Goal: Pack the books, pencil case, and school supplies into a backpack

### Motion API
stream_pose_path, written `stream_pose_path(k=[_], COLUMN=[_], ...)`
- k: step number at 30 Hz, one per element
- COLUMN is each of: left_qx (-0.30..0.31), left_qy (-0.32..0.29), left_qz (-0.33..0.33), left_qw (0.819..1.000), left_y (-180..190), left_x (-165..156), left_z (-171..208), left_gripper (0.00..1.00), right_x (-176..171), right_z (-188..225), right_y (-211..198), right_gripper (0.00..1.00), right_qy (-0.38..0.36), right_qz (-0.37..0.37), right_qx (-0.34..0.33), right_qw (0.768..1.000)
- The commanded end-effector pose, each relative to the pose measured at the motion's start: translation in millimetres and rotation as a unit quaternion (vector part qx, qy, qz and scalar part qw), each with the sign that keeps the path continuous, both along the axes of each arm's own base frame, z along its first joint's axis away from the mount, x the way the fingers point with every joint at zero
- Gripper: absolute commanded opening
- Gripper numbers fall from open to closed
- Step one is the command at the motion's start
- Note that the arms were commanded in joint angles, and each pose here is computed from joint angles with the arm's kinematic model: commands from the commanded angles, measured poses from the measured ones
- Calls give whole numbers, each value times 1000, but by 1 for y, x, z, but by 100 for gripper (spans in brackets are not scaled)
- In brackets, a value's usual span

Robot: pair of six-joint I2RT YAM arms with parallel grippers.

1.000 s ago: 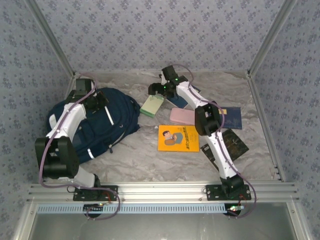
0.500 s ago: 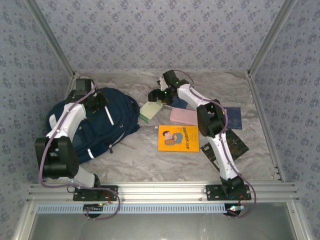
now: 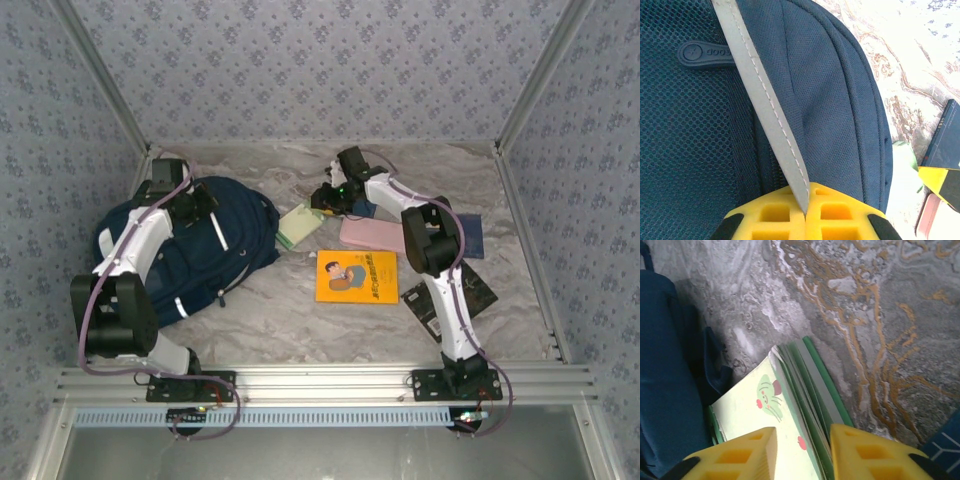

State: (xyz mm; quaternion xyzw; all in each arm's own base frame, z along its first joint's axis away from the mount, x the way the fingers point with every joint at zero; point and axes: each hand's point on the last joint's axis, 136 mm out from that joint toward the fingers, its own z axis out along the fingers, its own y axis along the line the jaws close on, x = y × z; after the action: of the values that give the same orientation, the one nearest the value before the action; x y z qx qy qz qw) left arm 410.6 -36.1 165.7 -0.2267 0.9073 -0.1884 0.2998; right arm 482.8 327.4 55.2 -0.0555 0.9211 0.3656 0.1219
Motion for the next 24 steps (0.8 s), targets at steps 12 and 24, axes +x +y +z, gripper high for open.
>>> stream_pose_path(k=[12, 24], left_qx=[-13, 4], left_qy=[-15, -21], left_qz=[-16, -13], left_qw=[1000, 1000], left_y=[-11, -6], left_x=[3, 0], left_z=[4, 14], left_gripper=[0, 11], right_x=[-41, -24], right_z=[23, 34], right_y=[27, -9], right_gripper=[32, 2], right_qy=[49, 7], right_qz=[80, 27], right_qx=[72, 0], right_qw=[993, 1000])
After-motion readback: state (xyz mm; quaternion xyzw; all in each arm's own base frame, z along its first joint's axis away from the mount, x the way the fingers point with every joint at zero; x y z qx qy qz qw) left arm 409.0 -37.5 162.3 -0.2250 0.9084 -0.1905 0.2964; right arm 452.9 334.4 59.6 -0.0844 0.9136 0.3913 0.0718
